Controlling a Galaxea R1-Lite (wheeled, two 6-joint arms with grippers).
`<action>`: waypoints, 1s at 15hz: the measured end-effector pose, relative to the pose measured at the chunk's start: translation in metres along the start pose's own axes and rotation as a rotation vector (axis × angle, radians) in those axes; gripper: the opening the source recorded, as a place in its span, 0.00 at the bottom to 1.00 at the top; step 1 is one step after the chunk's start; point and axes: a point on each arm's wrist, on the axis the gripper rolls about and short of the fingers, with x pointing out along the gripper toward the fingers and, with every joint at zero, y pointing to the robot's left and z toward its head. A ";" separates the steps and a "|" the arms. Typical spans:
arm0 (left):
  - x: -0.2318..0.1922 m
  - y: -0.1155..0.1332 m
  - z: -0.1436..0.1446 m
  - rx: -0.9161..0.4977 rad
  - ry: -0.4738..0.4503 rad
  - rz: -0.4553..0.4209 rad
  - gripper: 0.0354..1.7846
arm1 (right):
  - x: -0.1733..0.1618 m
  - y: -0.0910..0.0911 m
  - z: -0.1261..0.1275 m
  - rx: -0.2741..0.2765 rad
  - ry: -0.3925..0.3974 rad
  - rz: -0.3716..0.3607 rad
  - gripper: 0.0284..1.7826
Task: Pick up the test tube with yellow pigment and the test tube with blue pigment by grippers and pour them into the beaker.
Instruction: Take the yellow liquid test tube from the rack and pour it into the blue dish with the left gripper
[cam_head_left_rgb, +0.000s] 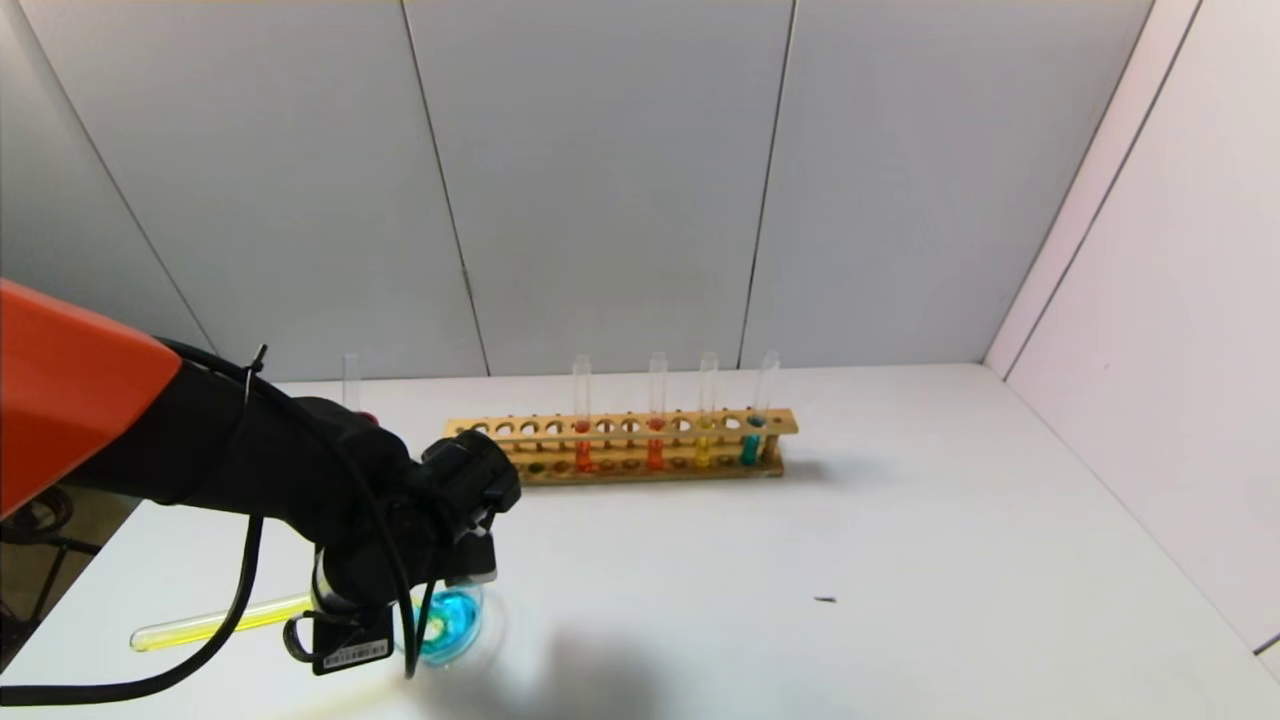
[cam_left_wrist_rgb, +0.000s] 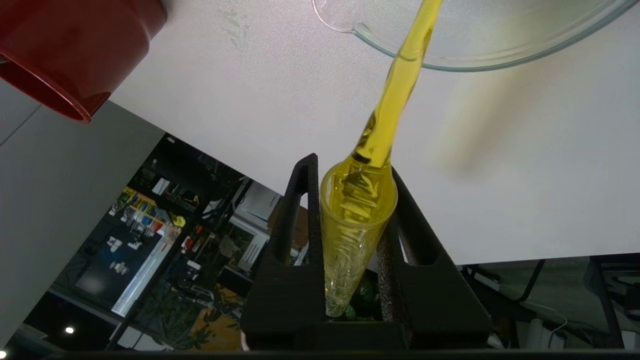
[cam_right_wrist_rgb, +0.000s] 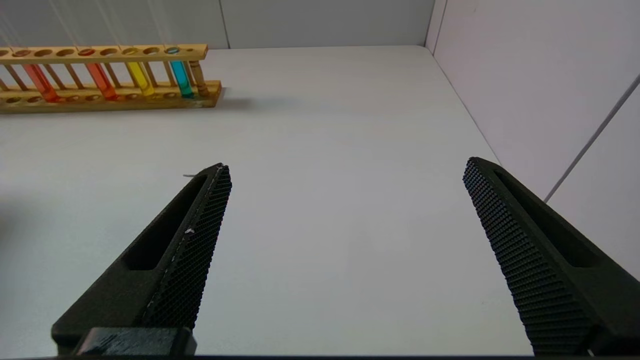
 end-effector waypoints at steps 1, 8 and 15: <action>0.001 -0.001 0.002 0.005 0.004 -0.001 0.17 | 0.000 0.000 0.000 0.000 0.000 0.000 0.95; 0.002 -0.002 0.011 0.048 0.032 -0.011 0.17 | 0.000 0.000 0.000 0.000 0.000 0.000 0.95; -0.010 0.007 0.021 0.085 0.044 -0.018 0.17 | 0.000 0.000 0.000 0.000 0.000 0.000 0.95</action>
